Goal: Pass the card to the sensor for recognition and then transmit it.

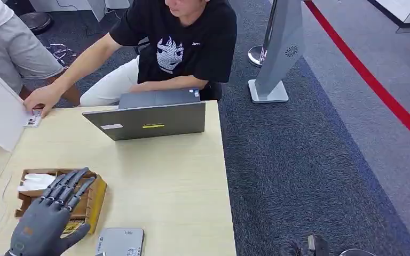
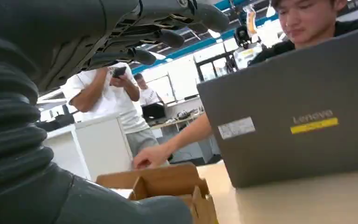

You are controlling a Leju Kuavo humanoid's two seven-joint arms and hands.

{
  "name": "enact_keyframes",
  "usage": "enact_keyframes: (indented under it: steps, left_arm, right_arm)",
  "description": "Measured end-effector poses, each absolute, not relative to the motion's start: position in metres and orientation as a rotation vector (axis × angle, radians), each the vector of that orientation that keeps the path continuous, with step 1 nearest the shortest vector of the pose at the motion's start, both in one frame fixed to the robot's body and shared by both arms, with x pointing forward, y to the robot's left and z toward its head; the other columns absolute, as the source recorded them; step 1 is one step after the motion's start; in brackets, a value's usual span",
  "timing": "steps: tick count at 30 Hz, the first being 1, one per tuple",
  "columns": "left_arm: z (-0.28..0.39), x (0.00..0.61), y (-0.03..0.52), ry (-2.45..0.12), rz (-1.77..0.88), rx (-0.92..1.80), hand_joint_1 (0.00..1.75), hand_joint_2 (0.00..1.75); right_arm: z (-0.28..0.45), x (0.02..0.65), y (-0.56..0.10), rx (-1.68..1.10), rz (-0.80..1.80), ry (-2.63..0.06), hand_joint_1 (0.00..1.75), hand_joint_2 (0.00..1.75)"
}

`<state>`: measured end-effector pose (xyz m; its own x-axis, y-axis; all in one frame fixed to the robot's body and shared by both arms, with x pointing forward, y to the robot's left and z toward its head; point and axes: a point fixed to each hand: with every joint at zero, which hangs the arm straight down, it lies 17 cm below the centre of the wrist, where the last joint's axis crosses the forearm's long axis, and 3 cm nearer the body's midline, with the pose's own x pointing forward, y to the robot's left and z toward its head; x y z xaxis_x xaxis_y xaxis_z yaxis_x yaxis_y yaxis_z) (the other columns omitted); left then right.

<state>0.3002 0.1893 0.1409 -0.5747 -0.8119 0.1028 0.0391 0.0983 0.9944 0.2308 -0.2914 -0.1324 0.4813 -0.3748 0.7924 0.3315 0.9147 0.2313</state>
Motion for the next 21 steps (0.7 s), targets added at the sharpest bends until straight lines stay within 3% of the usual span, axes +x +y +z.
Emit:
enact_keyframes:
  steps: [21]
  left_arm:
    - [0.046,0.284,0.286,-1.286,-1.533,0.801,0.0,1.75]
  right_arm:
    - [-0.133,0.229,-0.291,0.051,-0.415,-0.976,0.0,1.75]
